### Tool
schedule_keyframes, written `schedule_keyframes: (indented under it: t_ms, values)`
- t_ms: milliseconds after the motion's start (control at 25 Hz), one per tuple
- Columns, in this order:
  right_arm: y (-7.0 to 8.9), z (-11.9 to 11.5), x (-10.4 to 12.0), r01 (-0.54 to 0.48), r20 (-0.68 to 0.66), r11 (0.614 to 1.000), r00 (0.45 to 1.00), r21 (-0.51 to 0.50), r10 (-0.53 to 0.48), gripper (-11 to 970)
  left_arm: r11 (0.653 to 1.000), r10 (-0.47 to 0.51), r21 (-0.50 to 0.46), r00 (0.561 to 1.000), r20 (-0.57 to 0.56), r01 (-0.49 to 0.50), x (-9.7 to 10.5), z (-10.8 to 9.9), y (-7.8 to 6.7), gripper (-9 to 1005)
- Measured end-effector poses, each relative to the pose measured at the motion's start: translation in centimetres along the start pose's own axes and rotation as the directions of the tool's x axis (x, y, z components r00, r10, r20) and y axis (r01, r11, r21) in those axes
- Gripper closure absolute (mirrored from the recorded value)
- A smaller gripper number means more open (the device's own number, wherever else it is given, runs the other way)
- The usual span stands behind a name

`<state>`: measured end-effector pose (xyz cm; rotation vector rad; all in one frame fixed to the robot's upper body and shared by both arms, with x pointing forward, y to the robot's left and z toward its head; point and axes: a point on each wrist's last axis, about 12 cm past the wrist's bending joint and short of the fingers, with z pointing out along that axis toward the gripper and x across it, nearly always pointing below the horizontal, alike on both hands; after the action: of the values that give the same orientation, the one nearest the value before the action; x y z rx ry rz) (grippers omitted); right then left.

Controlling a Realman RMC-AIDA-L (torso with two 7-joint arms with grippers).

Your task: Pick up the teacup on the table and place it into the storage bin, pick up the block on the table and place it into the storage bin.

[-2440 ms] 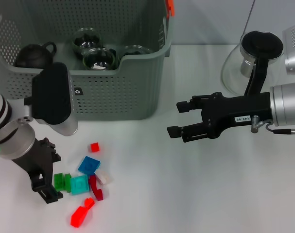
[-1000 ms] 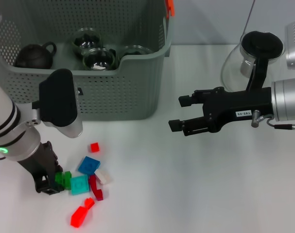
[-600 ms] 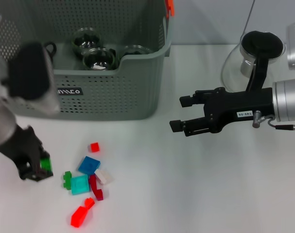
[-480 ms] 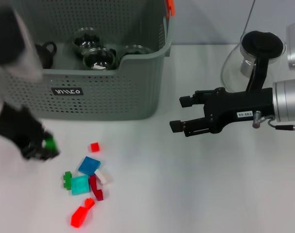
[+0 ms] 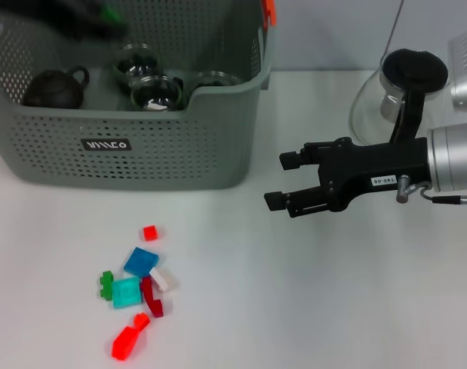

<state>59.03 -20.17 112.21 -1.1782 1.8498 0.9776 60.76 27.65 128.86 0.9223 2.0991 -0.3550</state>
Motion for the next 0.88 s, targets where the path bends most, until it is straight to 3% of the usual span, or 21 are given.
schedule_keyframes:
  t_ms: [40,80,120,240,400,760,880]
  values:
    - [0.0,0.0,0.0,0.001,-0.001,1.000,1.000,0.000,-0.001,75,0.998,-0.021,-0.055,0.999,0.043,0.024,-0.8,0.9,1.5,536]
    - [0.0,0.0,0.0,0.001,-0.001,1.000,1.000,-0.001,-0.001,75,0.997,-0.025,-0.075,0.998,0.054,0.029,-1.1,1.5,2.0,532]
    - [0.0,0.0,0.0,0.001,-0.001,1.000,1.000,-0.003,-0.001,75,0.997,-0.025,-0.075,0.998,0.054,0.029,-1.1,1.5,2.0,528]
    - [0.1,0.0,0.0,-0.002,-0.002,1.000,1.000,-0.010,0.002,75,0.989,-0.037,-0.141,0.998,0.050,0.043,-1.3,4.1,3.5,517]
    - [0.1,0.0,0.0,-0.009,-0.004,1.000,1.000,-0.013,0.008,76,0.975,-0.047,-0.216,0.999,0.000,0.046,-0.4,7.3,4.5,502]
    - [0.1,0.0,0.0,-0.020,-0.005,1.000,1.000,-0.014,0.020,77,0.973,-0.055,-0.227,0.998,-0.040,0.044,0.5,8.0,4.5,468]
    - [0.1,0.0,0.0,-0.020,-0.004,1.000,1.000,-0.013,0.020,76,0.975,-0.050,-0.219,0.998,-0.031,0.042,0.4,6.9,4.1,331]
